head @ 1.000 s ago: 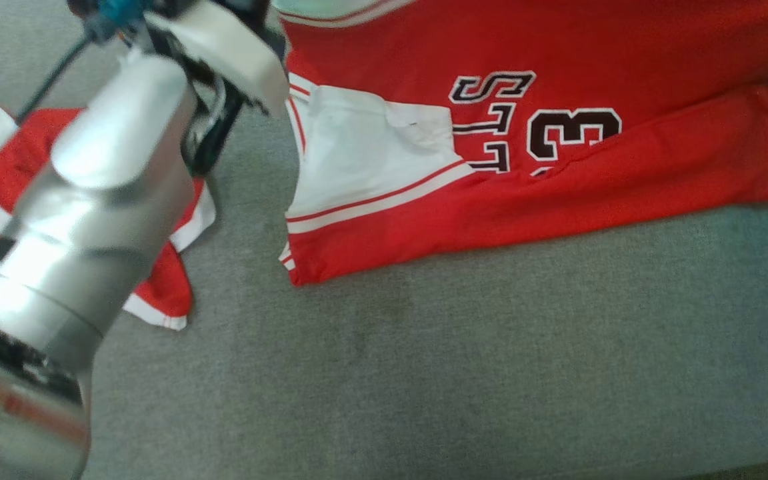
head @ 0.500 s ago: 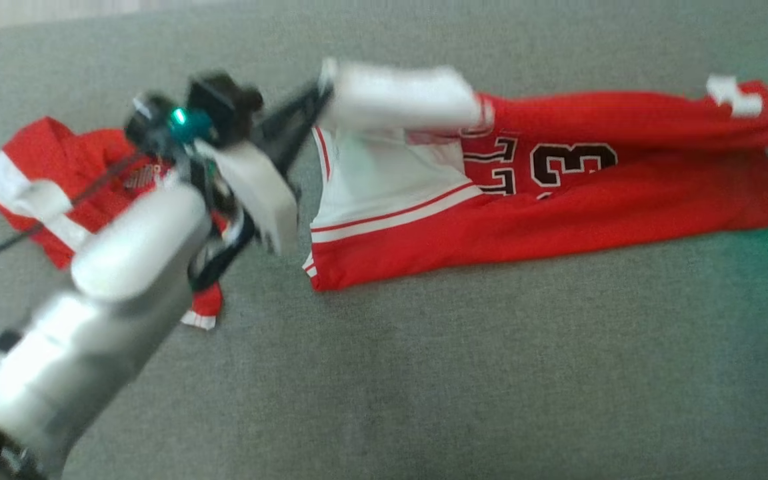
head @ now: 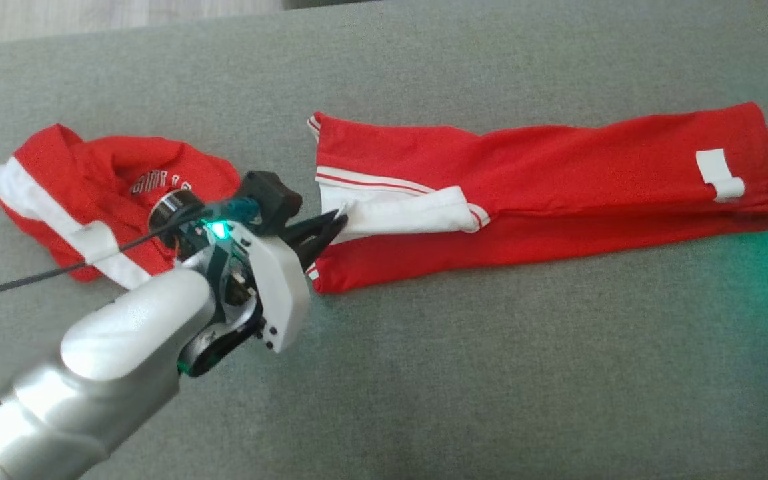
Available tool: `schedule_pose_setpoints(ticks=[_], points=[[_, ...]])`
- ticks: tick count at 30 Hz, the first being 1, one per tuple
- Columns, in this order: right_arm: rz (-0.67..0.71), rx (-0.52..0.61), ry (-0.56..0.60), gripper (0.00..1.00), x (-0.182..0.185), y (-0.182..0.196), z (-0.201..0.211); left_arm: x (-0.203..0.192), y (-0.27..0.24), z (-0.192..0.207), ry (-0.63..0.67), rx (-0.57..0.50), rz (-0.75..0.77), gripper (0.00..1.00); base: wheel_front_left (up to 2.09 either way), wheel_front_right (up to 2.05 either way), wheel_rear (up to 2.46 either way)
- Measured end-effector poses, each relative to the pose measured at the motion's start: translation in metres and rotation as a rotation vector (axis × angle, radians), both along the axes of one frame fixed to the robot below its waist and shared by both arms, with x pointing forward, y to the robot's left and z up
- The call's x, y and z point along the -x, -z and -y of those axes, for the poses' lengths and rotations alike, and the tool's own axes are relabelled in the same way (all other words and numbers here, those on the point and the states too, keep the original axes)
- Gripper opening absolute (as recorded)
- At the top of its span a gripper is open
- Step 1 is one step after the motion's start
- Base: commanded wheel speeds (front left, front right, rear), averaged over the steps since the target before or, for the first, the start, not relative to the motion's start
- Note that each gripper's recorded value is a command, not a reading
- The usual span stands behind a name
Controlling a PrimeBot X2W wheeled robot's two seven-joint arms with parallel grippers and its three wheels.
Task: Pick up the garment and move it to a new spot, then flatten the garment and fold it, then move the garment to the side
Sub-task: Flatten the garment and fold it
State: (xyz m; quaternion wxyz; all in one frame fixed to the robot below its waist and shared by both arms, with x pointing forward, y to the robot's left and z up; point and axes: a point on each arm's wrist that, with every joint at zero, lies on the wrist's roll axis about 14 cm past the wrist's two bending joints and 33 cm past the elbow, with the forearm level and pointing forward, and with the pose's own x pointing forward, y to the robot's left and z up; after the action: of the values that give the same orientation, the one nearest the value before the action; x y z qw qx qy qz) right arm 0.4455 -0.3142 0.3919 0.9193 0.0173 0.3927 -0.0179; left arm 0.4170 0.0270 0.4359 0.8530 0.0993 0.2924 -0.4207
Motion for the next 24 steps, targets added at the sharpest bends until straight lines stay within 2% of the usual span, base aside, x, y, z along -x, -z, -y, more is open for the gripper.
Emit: schedule_pose_setpoints(ticks=[8,9,10,11,15,18,20,24], points=[[-0.07,0.017,-0.021,0.0,0.012,0.013,0.002,0.014,0.017,0.008,0.032,-0.011,-0.057,0.0,0.0,0.0,0.0],[-0.075,0.017,-0.02,0.16,0.013,0.014,0.002,0.015,0.019,0.009,0.042,-0.016,-0.055,0.0,0.0,0.0,0.0],[-0.074,0.016,-0.017,1.0,0.014,0.014,0.003,0.015,0.019,0.011,0.046,-0.016,-0.054,0.37,0.0,0.0,0.0],[-0.076,0.014,-0.012,1.0,0.016,0.015,0.004,0.014,0.018,0.012,0.046,-0.01,-0.044,1.0,0.0,0.0,0.0],[-0.022,0.006,0.018,1.0,0.012,0.005,0.01,0.005,0.006,0.017,0.014,0.032,0.024,1.0,0.0,0.0,0.0],[0.071,-0.003,0.042,1.0,0.004,-0.013,0.014,-0.013,-0.021,0.024,-0.05,0.112,0.156,1.0,0.0,0.0,0.0],[0.189,-0.01,0.048,1.0,-0.008,-0.034,0.013,-0.027,-0.047,0.026,-0.11,0.182,0.256,1.0,0.0,0.0,0.0],[0.536,-0.079,0.043,1.0,-0.038,-0.103,-0.008,-0.05,-0.104,0.016,-0.26,0.337,0.459,1.0,0.0,0.0,0.0]])
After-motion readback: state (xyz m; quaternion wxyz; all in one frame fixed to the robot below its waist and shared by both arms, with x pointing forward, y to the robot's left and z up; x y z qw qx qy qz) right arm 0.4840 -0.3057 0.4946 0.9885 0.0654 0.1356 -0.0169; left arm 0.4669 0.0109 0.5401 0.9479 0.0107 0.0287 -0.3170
